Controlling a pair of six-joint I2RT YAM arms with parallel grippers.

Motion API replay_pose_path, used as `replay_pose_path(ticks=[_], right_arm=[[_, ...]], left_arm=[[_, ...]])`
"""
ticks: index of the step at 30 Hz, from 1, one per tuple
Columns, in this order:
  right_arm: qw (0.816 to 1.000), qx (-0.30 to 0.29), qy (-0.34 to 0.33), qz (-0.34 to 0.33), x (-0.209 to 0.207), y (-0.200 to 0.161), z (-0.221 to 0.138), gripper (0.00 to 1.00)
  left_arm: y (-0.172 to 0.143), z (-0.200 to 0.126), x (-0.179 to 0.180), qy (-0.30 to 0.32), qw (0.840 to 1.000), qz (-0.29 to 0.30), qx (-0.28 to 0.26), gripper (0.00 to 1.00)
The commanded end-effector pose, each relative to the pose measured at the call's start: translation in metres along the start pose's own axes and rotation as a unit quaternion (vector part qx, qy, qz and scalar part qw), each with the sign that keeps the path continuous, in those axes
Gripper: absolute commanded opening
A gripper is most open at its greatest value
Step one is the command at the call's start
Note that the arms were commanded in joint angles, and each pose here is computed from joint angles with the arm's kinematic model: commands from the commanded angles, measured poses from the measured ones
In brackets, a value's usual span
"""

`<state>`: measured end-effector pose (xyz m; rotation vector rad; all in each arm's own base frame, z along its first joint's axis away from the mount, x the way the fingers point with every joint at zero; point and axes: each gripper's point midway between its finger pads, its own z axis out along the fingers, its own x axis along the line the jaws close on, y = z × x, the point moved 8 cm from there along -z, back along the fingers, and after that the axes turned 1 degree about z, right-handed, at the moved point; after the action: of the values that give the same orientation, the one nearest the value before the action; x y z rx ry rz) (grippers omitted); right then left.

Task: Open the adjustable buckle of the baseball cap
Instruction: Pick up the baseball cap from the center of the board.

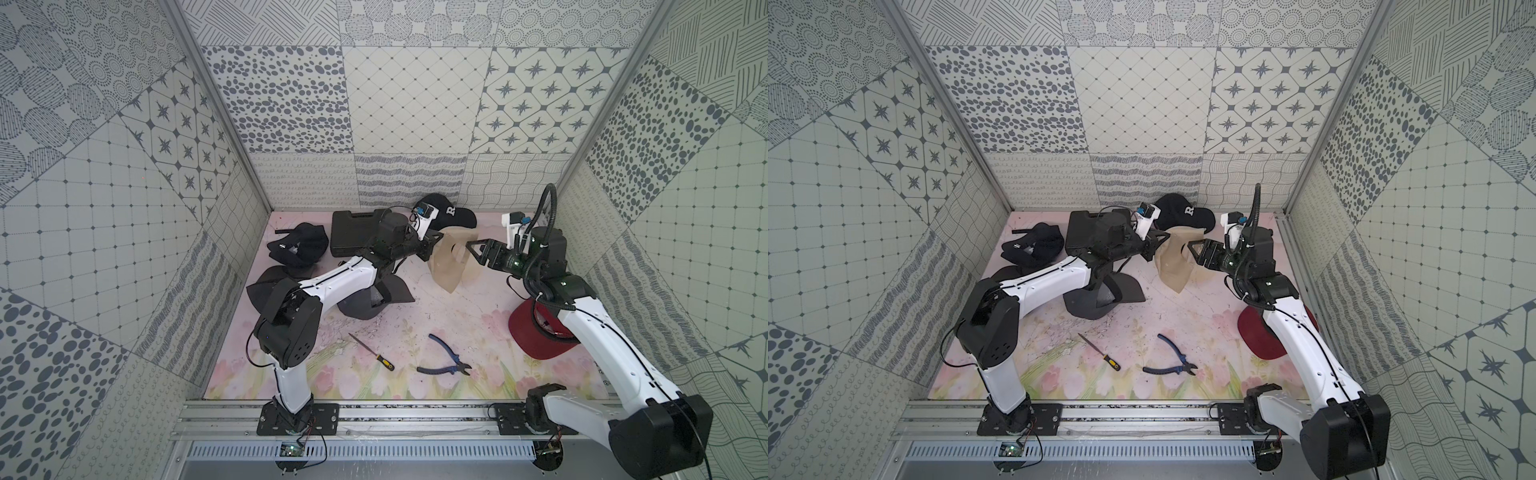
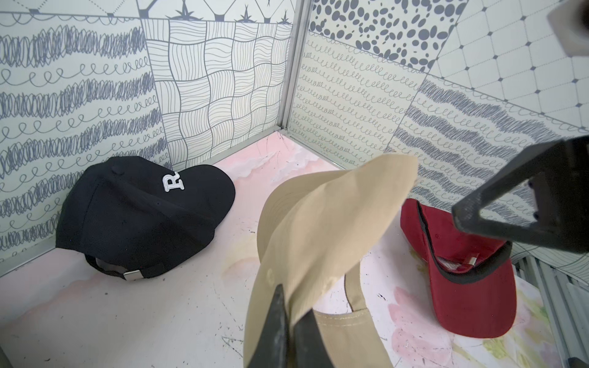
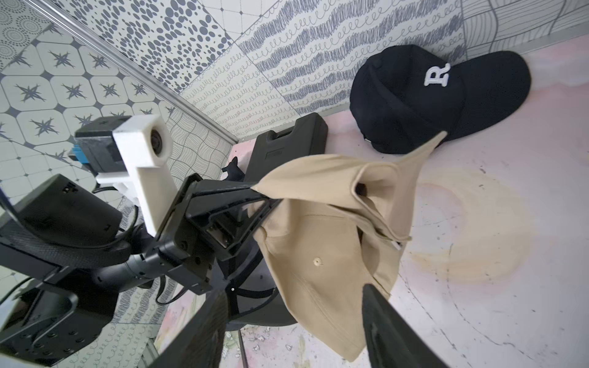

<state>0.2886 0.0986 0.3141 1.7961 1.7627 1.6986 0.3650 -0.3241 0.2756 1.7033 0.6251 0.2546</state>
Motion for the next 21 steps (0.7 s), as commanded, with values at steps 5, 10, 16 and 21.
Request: replay_pose_path(ticks=[5, 10, 16, 21], right_arm=[[0.997, 0.056, -0.033, -0.052, -0.039, -0.021, 0.012, 0.53], [0.997, 0.064, 0.004, -0.044, -0.050, -0.032, 0.024, 0.46], [0.996, 0.066, 0.053, -0.035, -0.055, -0.036, 0.040, 0.49], [0.993, 0.068, 0.096, -0.033, -0.053, -0.033, 0.048, 0.34]], left_arm=[[0.004, -0.007, -0.003, 0.003, 0.995, -0.079, 0.054, 0.00], [0.012, -0.014, -0.006, -0.010, 0.992, -0.101, 0.071, 0.00], [0.017, -0.021, -0.007, -0.030, 0.989, -0.120, 0.083, 0.00], [0.016, -0.023, -0.006, -0.036, 0.987, -0.133, 0.084, 0.00]])
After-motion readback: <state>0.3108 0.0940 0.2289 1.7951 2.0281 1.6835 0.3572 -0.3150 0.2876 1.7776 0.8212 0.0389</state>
